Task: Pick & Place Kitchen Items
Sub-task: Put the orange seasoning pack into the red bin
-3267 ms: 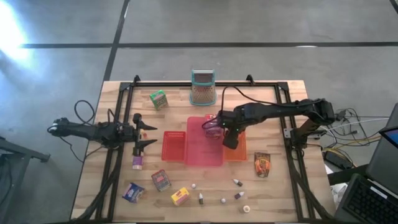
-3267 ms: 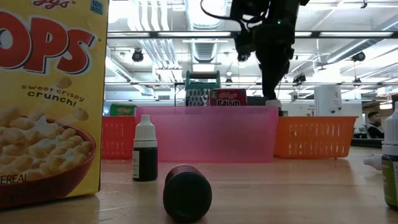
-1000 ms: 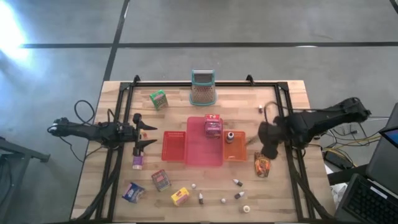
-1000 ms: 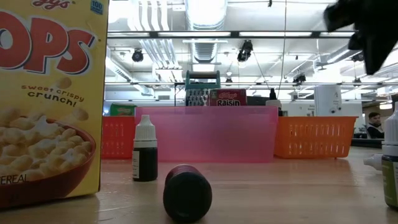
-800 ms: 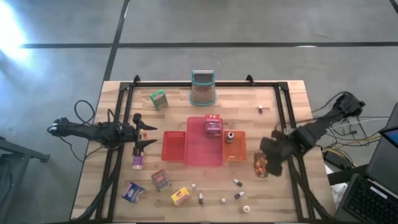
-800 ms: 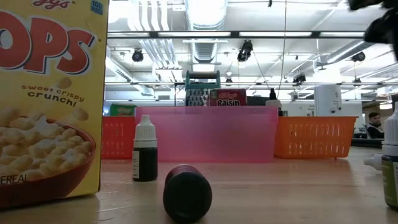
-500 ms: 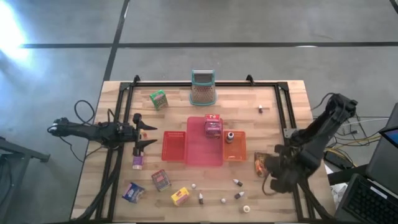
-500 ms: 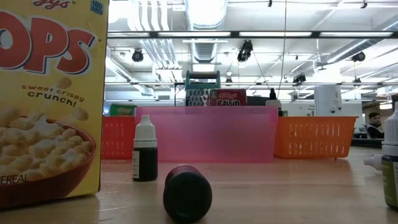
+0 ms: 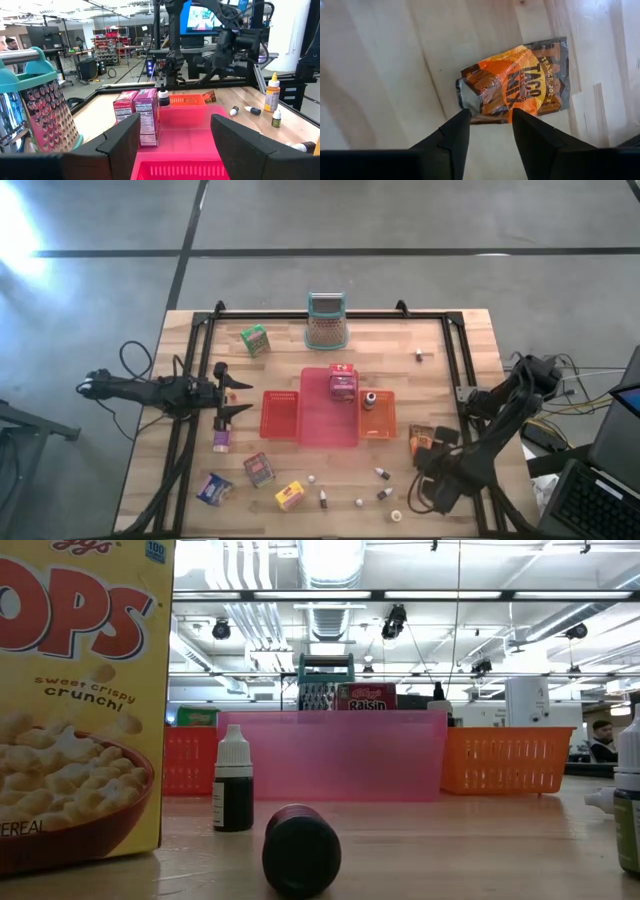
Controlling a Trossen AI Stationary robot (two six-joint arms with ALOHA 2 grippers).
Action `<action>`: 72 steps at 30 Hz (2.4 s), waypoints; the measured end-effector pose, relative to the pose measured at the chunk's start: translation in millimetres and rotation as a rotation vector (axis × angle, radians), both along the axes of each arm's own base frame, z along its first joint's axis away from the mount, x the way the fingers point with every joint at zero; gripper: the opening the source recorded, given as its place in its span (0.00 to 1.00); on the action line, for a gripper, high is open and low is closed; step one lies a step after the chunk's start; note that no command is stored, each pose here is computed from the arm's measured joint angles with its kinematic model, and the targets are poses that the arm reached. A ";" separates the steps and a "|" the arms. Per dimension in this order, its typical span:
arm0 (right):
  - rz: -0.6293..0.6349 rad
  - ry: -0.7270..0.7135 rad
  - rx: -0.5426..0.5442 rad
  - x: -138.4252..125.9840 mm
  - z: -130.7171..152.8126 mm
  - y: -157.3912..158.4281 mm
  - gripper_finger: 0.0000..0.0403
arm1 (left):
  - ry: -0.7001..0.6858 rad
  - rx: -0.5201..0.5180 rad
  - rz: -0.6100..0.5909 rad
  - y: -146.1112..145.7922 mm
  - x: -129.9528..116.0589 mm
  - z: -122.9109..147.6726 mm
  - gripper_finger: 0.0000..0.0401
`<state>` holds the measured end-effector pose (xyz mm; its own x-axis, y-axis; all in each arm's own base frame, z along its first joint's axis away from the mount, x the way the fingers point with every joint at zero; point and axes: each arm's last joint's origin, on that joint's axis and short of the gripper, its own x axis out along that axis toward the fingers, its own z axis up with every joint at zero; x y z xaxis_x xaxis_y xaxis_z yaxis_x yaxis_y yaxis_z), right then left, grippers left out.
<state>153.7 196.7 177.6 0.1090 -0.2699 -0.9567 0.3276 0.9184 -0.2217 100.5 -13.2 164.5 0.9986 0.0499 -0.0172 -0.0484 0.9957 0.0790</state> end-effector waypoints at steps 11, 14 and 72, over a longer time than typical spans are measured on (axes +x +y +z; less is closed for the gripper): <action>-0.045 -0.016 -0.075 4.4 -16.9 3.5 0.37 | 0.000 0.000 0.000 0.0 0.0 0.0 0.62; -0.040 -0.033 -0.094 5.3 -18.7 3.6 0.33 | 0.000 0.000 0.000 0.0 0.0 0.0 0.62; 0.431 -0.645 -0.801 33.7 140.6 7.7 0.03 | -0.035 0.115 0.004 0.1 0.0 4.0 0.62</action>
